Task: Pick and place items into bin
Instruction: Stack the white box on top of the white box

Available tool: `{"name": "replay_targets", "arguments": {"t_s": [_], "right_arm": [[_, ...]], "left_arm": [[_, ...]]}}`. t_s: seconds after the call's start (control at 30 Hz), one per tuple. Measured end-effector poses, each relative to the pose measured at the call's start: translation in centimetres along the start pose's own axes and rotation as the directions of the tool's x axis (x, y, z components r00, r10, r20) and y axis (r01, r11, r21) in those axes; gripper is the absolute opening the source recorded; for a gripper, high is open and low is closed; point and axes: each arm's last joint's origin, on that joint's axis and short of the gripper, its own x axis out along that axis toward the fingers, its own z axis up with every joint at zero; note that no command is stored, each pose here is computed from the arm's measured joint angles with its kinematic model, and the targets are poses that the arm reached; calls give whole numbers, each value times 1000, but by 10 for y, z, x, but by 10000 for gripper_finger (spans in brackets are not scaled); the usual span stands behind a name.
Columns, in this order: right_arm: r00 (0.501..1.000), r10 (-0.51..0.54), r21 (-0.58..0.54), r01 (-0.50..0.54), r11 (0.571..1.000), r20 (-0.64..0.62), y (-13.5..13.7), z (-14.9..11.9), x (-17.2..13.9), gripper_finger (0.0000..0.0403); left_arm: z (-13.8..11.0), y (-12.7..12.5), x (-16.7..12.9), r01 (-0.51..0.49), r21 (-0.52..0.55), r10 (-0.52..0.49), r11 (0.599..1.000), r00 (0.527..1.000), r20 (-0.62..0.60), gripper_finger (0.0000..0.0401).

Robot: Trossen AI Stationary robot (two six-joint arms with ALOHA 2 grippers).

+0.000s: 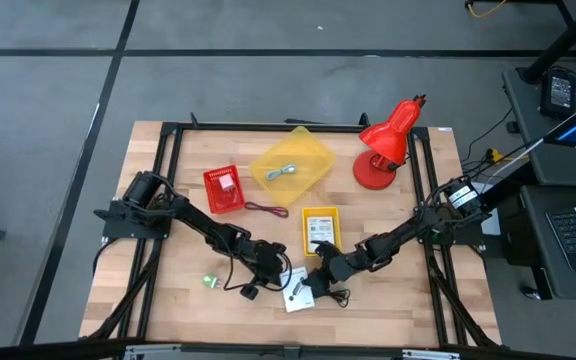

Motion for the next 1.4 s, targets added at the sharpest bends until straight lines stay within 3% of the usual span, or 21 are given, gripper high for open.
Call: {"name": "replay_targets", "arguments": {"t_s": [0.17,0.8,1.4], "right_arm": [[999,48,-72,-48,996,-3,9,2,2,162],[994,75,-199,-57,978,85,23,9,7,161],[990,138,-256,-135,957,-6,31,-6,3,161]], "left_arm": [[-2,5,-1,21,-12,-21,1000,1000,-5,2],[-1,5,-1,37,-4,-37,999,999,-1,2],[-1,4,-1,61,55,-62,997,998,12,2]]}}
